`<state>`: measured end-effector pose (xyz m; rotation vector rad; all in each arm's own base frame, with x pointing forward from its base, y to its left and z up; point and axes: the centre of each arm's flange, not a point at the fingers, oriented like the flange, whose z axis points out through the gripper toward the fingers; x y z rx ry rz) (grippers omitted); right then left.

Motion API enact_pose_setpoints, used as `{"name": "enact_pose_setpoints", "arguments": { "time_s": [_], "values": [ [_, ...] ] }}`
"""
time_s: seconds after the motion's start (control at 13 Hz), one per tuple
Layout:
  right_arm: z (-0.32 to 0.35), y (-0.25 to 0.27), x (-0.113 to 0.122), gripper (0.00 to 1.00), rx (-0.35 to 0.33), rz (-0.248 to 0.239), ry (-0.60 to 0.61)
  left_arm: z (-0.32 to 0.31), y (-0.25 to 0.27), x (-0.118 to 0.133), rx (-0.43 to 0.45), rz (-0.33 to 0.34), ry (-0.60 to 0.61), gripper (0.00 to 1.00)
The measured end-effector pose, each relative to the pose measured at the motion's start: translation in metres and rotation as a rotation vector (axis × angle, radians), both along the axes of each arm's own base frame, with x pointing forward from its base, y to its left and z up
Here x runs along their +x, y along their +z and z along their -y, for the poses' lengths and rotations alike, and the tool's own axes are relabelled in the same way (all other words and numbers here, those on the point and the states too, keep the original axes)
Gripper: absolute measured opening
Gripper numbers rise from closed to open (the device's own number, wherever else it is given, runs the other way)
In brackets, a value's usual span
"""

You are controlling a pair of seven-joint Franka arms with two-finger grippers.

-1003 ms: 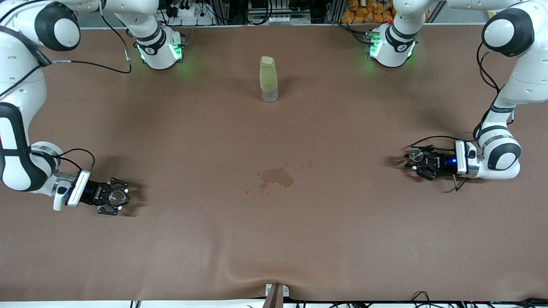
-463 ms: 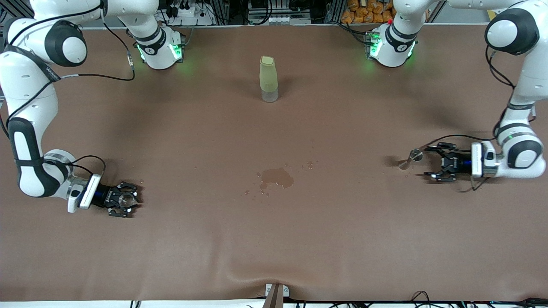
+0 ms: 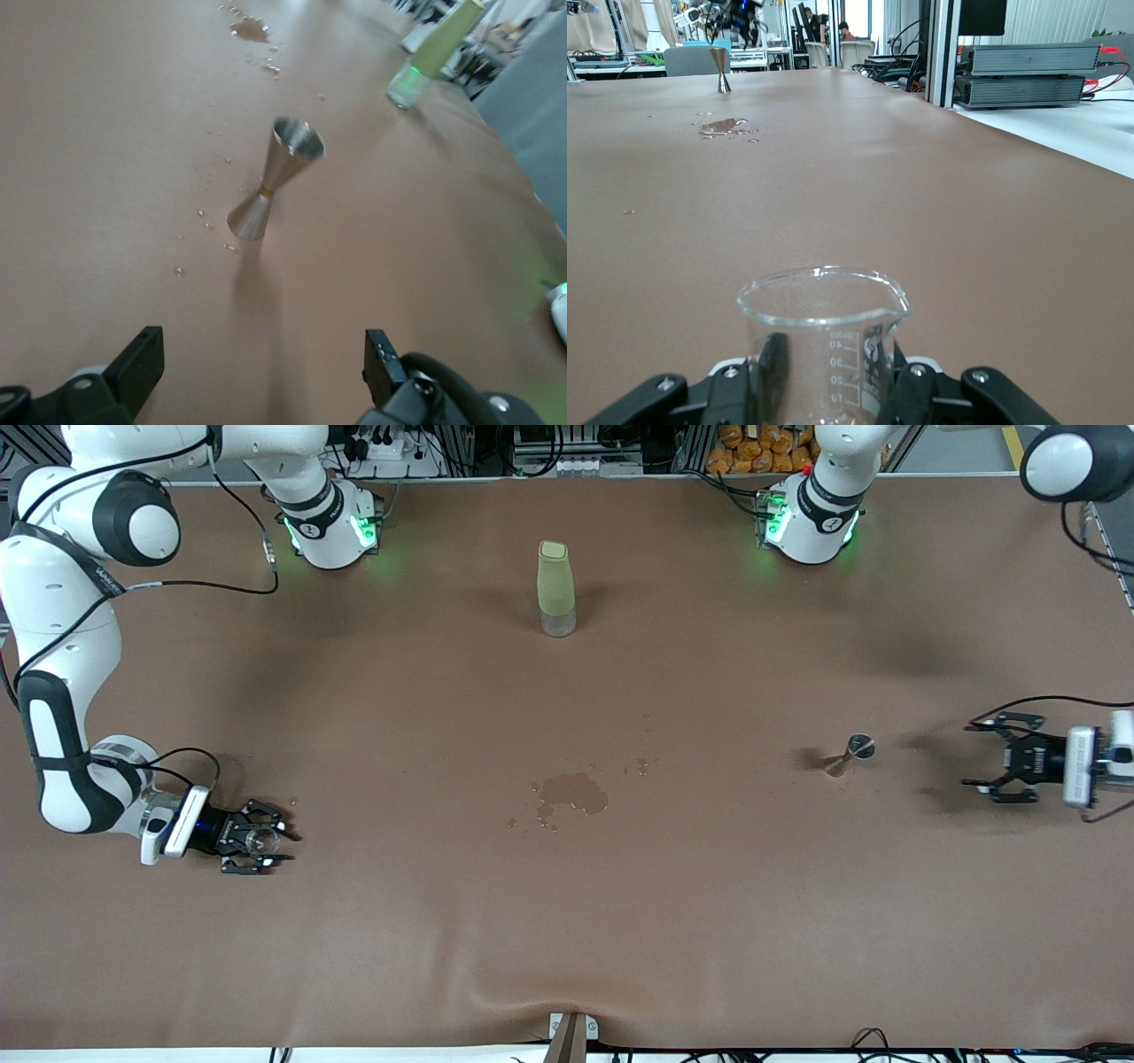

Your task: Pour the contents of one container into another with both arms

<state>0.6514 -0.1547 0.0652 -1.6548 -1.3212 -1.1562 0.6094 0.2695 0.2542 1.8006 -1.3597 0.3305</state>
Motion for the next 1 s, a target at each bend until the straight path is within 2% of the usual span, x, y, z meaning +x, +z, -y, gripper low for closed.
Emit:
{"name": "enact_pose_setpoints", "arguments": {
  "time_s": [0.15, 0.31, 0.46, 0.62, 0.77, 1.0],
  "values": [
    [0.004, 0.001, 0.000, 0.79, -0.001, 0.003, -0.007, 0.040, 0.086, 0.017, 0.175, -0.088, 0.049, 1.00],
    [0.010, 0.005, 0.002, 1.00, -0.004, 0.013, -0.015, 0.105, 0.161, 0.022, 0.311, -0.222, 0.128, 1.00],
    [0.015, 0.015, 0.009, 1.00, -0.003, 0.032, -0.017, 0.165, 0.212, 0.023, 0.429, -0.315, 0.232, 1.00],
    [0.015, 0.031, 0.017, 1.00, 0.026, 0.027, -0.006, 0.199, 0.242, 0.018, 0.511, -0.384, 0.326, 1.00],
    [0.015, 0.046, 0.024, 1.00, 0.053, 0.012, 0.002, 0.203, 0.255, 0.011, 0.551, -0.454, 0.405, 1.00],
    [0.020, 0.090, 0.038, 1.00, 0.044, -0.023, 0.002, 0.198, 0.281, -0.001, 0.595, -0.496, 0.507, 1.00]
  ]
}}
